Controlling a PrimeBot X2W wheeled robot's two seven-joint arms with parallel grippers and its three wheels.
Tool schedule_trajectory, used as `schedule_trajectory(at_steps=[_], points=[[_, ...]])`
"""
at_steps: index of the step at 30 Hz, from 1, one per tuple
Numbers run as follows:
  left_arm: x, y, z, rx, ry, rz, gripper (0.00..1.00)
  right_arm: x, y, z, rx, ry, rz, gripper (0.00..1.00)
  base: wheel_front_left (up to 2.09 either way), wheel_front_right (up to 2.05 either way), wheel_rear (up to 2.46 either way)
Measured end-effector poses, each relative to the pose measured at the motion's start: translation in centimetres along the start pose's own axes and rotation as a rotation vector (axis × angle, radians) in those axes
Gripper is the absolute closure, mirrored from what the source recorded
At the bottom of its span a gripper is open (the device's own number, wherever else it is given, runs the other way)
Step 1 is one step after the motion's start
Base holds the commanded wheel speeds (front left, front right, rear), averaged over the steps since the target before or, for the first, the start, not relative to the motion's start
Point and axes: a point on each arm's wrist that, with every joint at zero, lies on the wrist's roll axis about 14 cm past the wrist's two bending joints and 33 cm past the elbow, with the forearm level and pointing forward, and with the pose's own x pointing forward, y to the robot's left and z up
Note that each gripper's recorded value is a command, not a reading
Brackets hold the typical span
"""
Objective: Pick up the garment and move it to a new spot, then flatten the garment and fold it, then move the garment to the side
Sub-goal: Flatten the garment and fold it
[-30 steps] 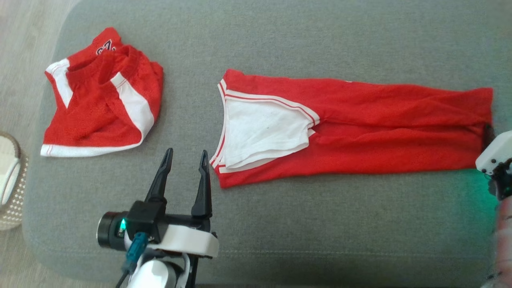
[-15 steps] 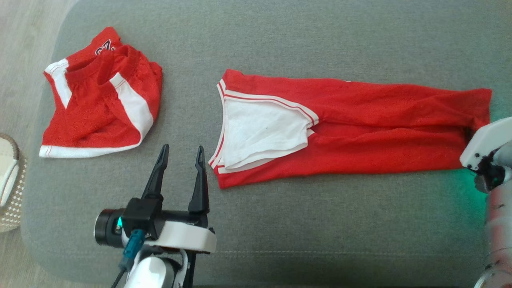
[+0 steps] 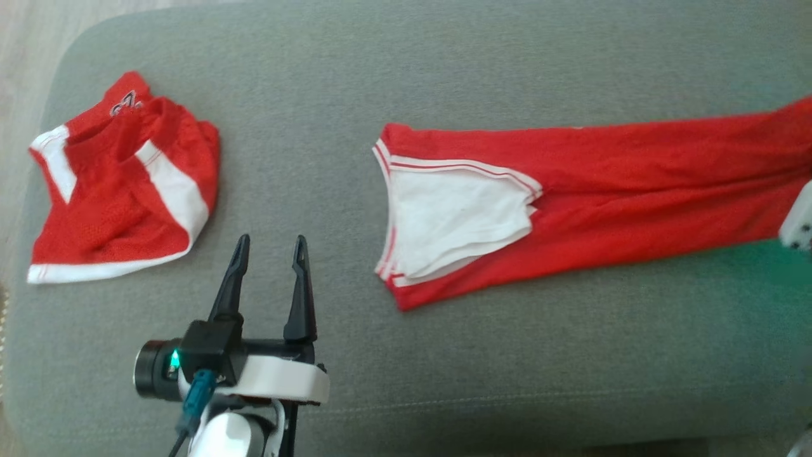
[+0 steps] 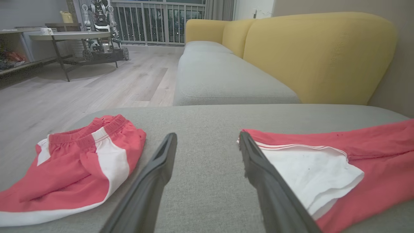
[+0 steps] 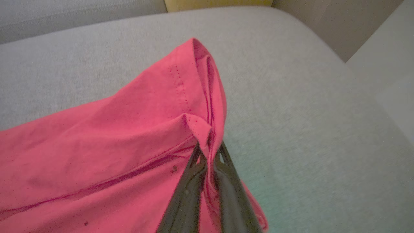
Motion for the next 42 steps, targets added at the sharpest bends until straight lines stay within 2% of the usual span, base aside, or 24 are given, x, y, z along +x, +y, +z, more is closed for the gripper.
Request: schedule_trajectory(at_steps=[3, 6, 12, 15, 20, 27, 34, 35, 37, 42], points=[[0.2, -0.6, 0.0, -0.004, 0.0, -0.025, 0.0, -0.7, -1.2, 2.7, -0.028, -0.078, -0.026, 1.0, 0.0, 0.0, 0.0], [0.1, -1.0, 0.0, 0.0, 0.0, -0.04, 0.0, -1.3, 0.1, 4.6, -0.02, -0.126, 0.014, 1.0, 0.0, 0.0, 0.0], [-0.6, -0.6, -0.3, 0.005, 0.013, -0.032, 0.0, -4.6, 11.0, 8.2, 0.062, -0.2, 0.322, 1.0, 0.0, 0.0, 0.0], [-1.0, -0.2, -0.5, 0.01, 0.019, -0.021, 0.0, -6.8, 14.4, 8.8, 0.082, -0.198, 0.454, 1.0, 0.0, 0.0, 0.0], [-1.5, 0.9, -0.3, 0.015, 0.016, 0.013, 0.0, -9.6, 20.2, 7.1, 0.084, -0.128, 0.65, 1.0, 0.0, 0.0, 0.0], [-2.9, 2.7, -0.3, 0.027, 0.025, 0.077, 0.0, -12.0, 26.8, 3.0, 0.074, -0.007, 0.853, 1.0, 0.0, 0.0, 0.0], [-4.1, 4.6, -0.1, 0.029, 0.028, 0.148, 0.0, -12.6, 30.6, -1.8, 0.057, 0.119, 0.94, 1.0, 0.0, 0.0, 0.0], [-4.3, 4.8, -0.1, 0.026, 0.03, 0.154, 0.0, -12.6, 30.9, -2.2, 0.058, 0.129, 0.944, 0.84, 0.0, 0.0, 0.0], [-4.5, 5.0, -0.1, 0.023, 0.031, 0.165, 0.0, -12.5, 31.5, -2.8, 0.081, 0.143, 0.955, 0.0, 0.0, 0.0, 0.0], [-4.8, 5.2, 0.2, 0.02, 0.02, 0.181, 0.0, -13.0, 31.7, -1.0, 0.161, 0.067, 0.971, 0.0, 0.0, 0.0, 0.0]])
